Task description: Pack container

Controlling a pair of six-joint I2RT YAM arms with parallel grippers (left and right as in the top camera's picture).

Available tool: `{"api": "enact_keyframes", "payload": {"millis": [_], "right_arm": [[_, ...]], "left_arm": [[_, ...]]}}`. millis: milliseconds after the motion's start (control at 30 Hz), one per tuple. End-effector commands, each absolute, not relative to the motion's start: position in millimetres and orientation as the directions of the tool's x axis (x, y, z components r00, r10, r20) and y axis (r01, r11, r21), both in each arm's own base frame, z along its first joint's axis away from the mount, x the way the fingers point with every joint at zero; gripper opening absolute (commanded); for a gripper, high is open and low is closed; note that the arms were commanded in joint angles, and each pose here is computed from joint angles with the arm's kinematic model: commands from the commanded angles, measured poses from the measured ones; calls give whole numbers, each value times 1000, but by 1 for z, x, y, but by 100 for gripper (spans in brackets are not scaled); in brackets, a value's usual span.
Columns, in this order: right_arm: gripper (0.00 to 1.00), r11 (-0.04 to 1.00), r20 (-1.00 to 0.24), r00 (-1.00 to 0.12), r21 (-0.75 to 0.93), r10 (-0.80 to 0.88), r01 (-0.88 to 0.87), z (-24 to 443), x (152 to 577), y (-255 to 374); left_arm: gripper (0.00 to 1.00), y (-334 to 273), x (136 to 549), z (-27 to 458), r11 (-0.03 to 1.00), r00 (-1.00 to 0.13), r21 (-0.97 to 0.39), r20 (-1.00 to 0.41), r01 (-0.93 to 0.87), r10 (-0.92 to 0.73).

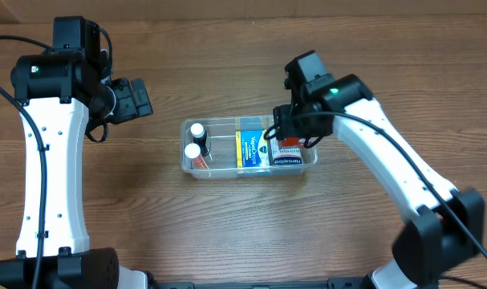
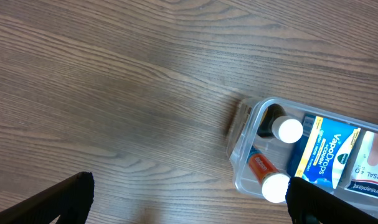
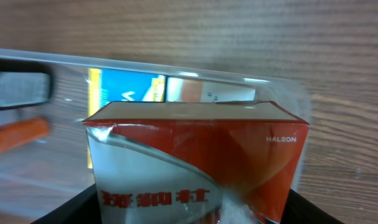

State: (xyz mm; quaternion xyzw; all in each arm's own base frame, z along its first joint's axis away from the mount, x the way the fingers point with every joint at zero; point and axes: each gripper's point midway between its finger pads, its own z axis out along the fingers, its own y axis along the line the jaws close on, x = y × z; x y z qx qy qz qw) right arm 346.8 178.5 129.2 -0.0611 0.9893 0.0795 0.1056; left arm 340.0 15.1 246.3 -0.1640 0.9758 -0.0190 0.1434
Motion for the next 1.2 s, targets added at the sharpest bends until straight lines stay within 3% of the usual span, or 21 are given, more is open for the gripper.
{"api": "enact_keyframes", "payload": {"millis": [0, 67, 267, 400, 633, 767, 967, 1167], "right_arm": [[72, 980, -174, -976, 123, -132, -155, 108, 348, 178], [75, 982, -140, -981, 113, -134, -151, 95, 342, 175], [100, 984, -166, -977, 93, -132, -149, 95, 348, 173], [100, 984, -233, -964, 94, -124, -149, 123, 360, 175], [100, 993, -560, -826, 117, 70, 5, 233, 405, 120], [100, 986, -538, -829, 140, 150, 87, 229, 414, 62], [100, 970, -508, -828, 166, 238, 177, 232, 403, 23], [100, 966, -625, -738, 196, 255, 168, 263, 361, 18]], "left_arm": [[100, 17, 340, 259, 949, -896, -83, -314, -304, -314], [100, 17, 340, 259, 949, -896, -83, -314, -304, -314], [100, 17, 340, 259, 949, -896, -82, -313, -304, -314], [100, 17, 340, 259, 949, -896, -83, -314, -304, -314], [100, 12, 350, 262, 954, -887, -93, -351, -285, -299], [100, 10, 361, 266, 955, -871, -105, -393, -277, -296], [100, 6, 354, 267, 968, -889, -93, -382, -234, -252], [100, -23, 330, 290, 988, -850, -100, -505, -115, -150]]}}
